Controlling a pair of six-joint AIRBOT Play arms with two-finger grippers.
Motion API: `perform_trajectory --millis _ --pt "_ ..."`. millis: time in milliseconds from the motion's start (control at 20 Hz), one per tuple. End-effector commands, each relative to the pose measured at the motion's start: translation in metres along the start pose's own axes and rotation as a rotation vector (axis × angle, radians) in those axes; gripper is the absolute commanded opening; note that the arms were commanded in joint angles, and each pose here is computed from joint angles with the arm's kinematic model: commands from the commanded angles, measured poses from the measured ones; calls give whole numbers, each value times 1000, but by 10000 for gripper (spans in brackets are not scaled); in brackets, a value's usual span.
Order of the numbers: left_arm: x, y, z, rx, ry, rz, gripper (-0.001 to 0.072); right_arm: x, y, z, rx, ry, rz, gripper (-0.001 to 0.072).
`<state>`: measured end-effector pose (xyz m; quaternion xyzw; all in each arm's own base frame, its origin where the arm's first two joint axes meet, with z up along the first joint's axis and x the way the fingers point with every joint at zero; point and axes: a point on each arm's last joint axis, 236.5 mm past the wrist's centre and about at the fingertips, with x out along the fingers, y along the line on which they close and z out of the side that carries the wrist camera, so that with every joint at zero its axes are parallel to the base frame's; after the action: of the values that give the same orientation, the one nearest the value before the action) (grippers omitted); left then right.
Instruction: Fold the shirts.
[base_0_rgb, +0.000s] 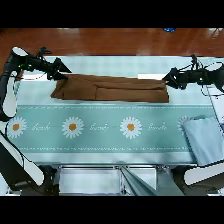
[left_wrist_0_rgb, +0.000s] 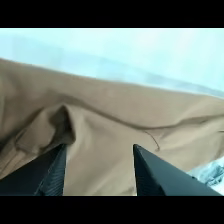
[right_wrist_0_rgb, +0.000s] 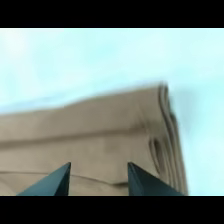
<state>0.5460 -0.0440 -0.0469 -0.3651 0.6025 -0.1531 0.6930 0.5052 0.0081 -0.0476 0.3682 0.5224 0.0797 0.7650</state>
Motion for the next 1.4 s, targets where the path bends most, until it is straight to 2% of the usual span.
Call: perform_trajectory --millis 0,150,250,350,450,600,800,1050,1250,1300,1350 --pt "-52 3 2 -12 2 -5 504 -33 4 19 -7 -22 24 413" --pt "-142 5 8 35 -144 55 504 -93 1 23 -6 -49 20 413" --pt "-189 18 1 73 -248 226 504 -123 -18 21 -25 -87 -80 413" --pt "-203 28 -18 91 -322 378 504 -132 -48 16 20 -143 -203 413" --pt "-187 39 -49 122 -371 465 504 -116 -67 2 133 -185 -209 412" --pt "-131 40 -111 125 -396 406 504 -82 -82 -24 242 -163 -157 412" --pt "-70 28 -167 146 -293 333 504 -44 -74 -37 212 -89 -134 412" --pt "-43 -5 -172 251 -280 305 504 5 -66 -44 214 6 -92 412" --pt "-39 -11 -175 254 -275 290 504 39 -40 -39 207 51 -24 412" --pt "-39 -12 -175 248 -275 281 504 46 -30 -37 194 57 -4 399" --pt "-38 -14 -175 244 -275 274 504 52 -18 -35 166 61 14 323"
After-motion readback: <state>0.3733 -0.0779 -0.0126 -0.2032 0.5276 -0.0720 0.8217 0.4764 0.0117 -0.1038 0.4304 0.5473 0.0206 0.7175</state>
